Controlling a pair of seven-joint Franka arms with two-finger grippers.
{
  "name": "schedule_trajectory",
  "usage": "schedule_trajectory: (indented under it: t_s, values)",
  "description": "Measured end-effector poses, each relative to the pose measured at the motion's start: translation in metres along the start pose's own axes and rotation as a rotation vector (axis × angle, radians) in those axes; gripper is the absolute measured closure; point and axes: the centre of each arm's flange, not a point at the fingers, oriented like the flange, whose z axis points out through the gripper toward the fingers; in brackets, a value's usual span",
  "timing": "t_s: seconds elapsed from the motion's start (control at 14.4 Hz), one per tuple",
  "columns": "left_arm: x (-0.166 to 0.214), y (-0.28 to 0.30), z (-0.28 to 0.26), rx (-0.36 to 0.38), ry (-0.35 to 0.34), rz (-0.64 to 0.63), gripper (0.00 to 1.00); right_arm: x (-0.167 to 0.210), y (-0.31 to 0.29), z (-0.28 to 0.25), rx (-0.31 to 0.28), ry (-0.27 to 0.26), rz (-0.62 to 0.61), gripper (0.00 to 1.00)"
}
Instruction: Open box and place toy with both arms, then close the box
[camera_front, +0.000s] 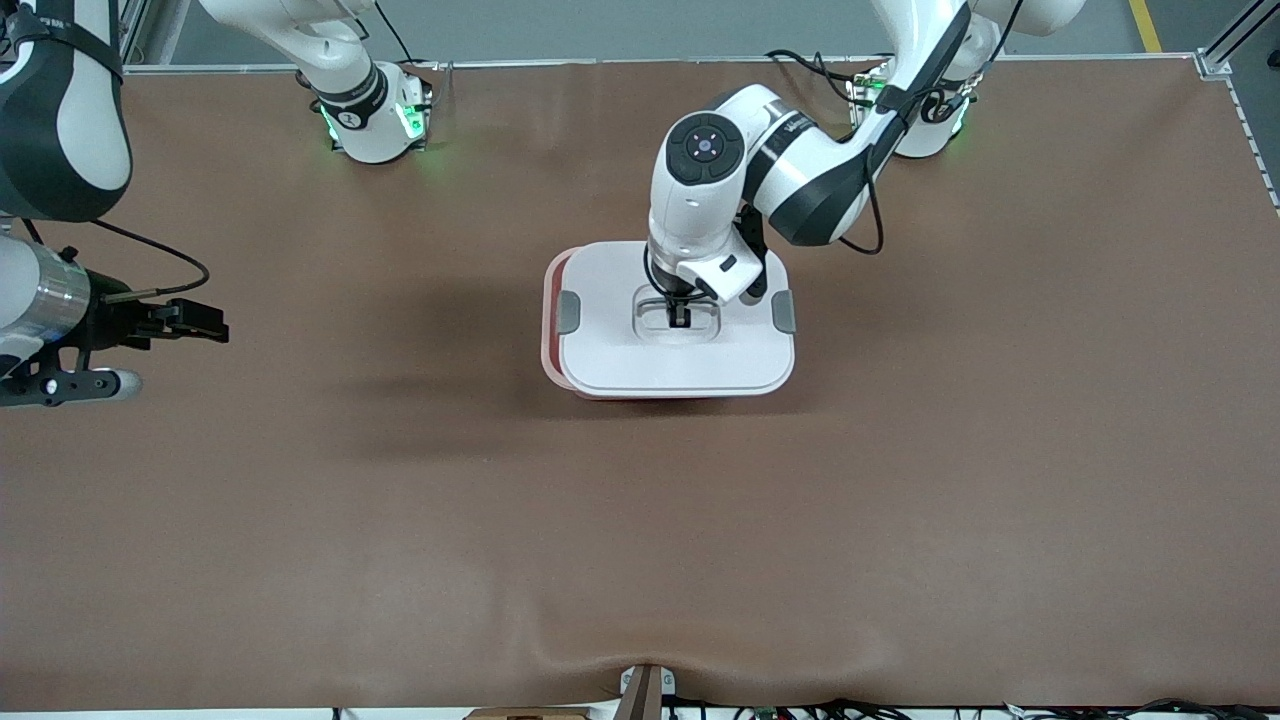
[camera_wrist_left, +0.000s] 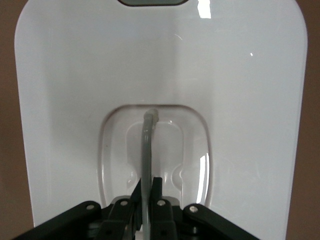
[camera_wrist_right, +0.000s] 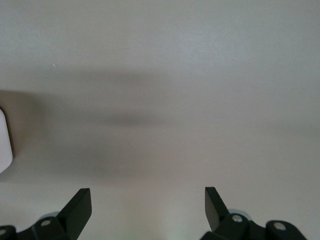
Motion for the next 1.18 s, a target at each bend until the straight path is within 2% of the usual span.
schedule_trajectory:
  t_s: [0.35,0.7,1.18]
  values:
    - [-0.021,-0.016,0.029,0.004,0.010,-0.002,0.93,0.000,0.021,-0.003,0.004,0.024,0.035,0.00]
    - [-0.022,-0.016,0.034,-0.006,0.022,-0.020,0.93,-0.001,0.035,-0.005,0.017,0.043,0.060,0.00]
    - [-0.024,-0.016,0.035,-0.011,0.015,-0.033,0.93,-0.011,0.051,-0.014,0.033,0.042,0.087,0.00]
